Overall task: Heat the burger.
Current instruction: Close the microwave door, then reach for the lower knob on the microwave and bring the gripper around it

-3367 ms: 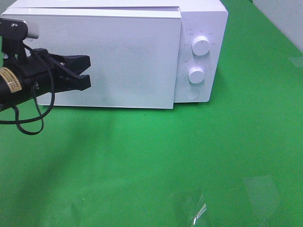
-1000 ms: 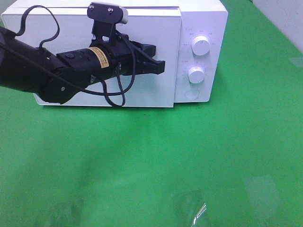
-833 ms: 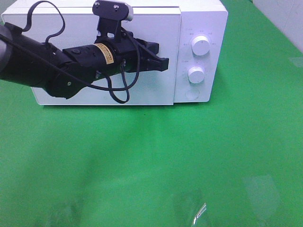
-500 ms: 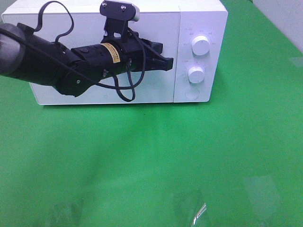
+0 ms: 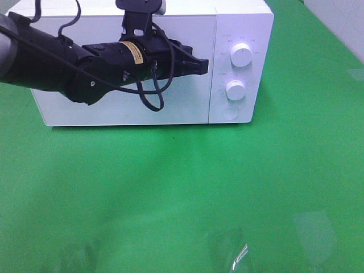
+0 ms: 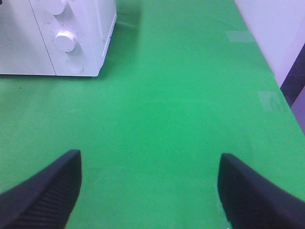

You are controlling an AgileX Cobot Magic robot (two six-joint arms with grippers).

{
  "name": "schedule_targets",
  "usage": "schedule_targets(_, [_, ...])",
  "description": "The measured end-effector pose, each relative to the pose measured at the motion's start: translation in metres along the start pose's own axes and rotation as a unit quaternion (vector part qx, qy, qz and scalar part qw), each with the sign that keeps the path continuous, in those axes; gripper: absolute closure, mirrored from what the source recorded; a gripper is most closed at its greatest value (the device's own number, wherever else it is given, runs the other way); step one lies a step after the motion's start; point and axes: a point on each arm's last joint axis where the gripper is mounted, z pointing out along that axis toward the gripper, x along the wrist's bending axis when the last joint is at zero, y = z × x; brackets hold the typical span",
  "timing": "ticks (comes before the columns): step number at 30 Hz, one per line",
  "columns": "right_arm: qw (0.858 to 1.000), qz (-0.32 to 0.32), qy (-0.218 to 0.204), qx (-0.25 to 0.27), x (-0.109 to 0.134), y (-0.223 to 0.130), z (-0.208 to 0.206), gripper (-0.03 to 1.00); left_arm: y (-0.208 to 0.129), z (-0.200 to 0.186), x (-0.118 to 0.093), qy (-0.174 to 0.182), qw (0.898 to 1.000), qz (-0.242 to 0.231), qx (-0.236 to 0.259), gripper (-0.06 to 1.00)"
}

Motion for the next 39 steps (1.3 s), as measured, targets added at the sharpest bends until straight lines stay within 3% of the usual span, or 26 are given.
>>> schedule_targets(1, [1.0, 0.0, 0.0, 0.0, 0.0, 0.0, 0.0, 0.21, 0.001, -0.004, -0.006, 0.002, 1.0, -0.001, 0.027, 0.94])
schedule_targets(4, [1.0, 0.0, 0.0, 0.0, 0.0, 0.0, 0.0, 0.21, 0.002, -0.006, -0.009, 0.0, 0.999, 0.001, 0.039, 0.94])
schedule_targets(5, [1.0, 0.0, 0.0, 0.0, 0.0, 0.0, 0.0, 0.21, 0.0, -0.01, -0.019, -0.004, 0.997, 0.006, 0.071, 0.91])
schedule_targets(6, [1.0, 0.0, 0.0, 0.0, 0.0, 0.0, 0.0, 0.21, 0.0, -0.01, -0.019, -0.004, 0.997, 0.006, 0.071, 0.91])
schedule_targets(7, [1.0, 0.0, 0.0, 0.0, 0.0, 0.0, 0.0, 0.21, -0.003, -0.015, -0.03, -0.009, 0.994, 0.013, 0.106, 0.81])
schedule_targets(8, [1.0, 0.0, 0.0, 0.0, 0.0, 0.0, 0.0, 0.21, -0.003, -0.015, -0.03, -0.009, 0.994, 0.013, 0.106, 0.81])
schedule_targets(10, [1.0, 0.0, 0.0, 0.0, 0.0, 0.0, 0.0, 0.21, -0.005, -0.022, -0.045, -0.015, 0.989, 0.024, 0.146, 0.52])
schedule_targets(11, [1.0, 0.0, 0.0, 0.0, 0.0, 0.0, 0.0, 0.21, -0.005, -0.022, -0.045, -0.015, 0.989, 0.024, 0.146, 0.52])
schedule_targets(12, [1.0, 0.0, 0.0, 0.0, 0.0, 0.0, 0.0, 0.21, -0.005, -0.028, -0.054, -0.021, 0.985, 0.031, 0.166, 0.27])
schedule_targets(13, [1.0, 0.0, 0.0, 0.0, 0.0, 0.0, 0.0, 0.21, -0.005, -0.028, -0.054, -0.021, 0.985, 0.031, 0.166, 0.27])
schedule_targets(14, [1.0, 0.0, 0.0, 0.0, 0.0, 0.0, 0.0, 0.21, -0.003, -0.033, -0.061, -0.025, 0.983, 0.036, 0.179, 0.09])
schedule_targets(15, [1.0, 0.0, 0.0, 0.0, 0.0, 0.0, 0.0, 0.21, -0.002, -0.038, -0.067, -0.029, 0.98, 0.041, 0.193, 0.01])
schedule_targets(22, [1.0, 0.0, 0.0, 0.0, 0.0, 0.0, 0.0, 0.21, -0.001, -0.056, -0.072, -0.018, 0.965, 0.033, 0.261, -0.04])
schedule_targets(25, [1.0, 0.0, 0.0, 0.0, 0.0, 0.0, 0.0, 0.21, 0.004, -0.074, -0.071, -0.006, 0.95, 0.016, 0.312, -0.04])
schedule_targets(28, [1.0, 0.0, 0.0, 0.0, 0.0, 0.0, 0.0, 0.21, 0.006, -0.078, -0.071, -0.005, 0.947, 0.014, 0.321, -0.04])
schedule_targets(30, [1.0, 0.0, 0.0, 0.0, 0.0, 0.0, 0.0, 0.21, 0.011, -0.097, -0.07, 0.004, 0.93, 0.008, 0.368, -0.04])
schedule_targets(35, [1.0, 0.0, 0.0, 0.0, 0.0, 0.0, 0.0, 0.21, 0.017, -0.114, -0.067, 0.012, 0.915, 0.001, 0.402, -0.04])
schedule_targets(36, [1.0, 0.0, 0.0, 0.0, 0.0, 0.0, 0.0, 0.21, 0.02, -0.121, -0.06, 0.021, 0.908, -0.009, 0.419, -0.04])
schedule_targets(39, [1.0, 0.0, 0.0, 0.0, 0.0, 0.0, 0.0, 0.21, 0.028, -0.132, -0.046, 0.04, 0.9, -0.025, 0.432, -0.04])
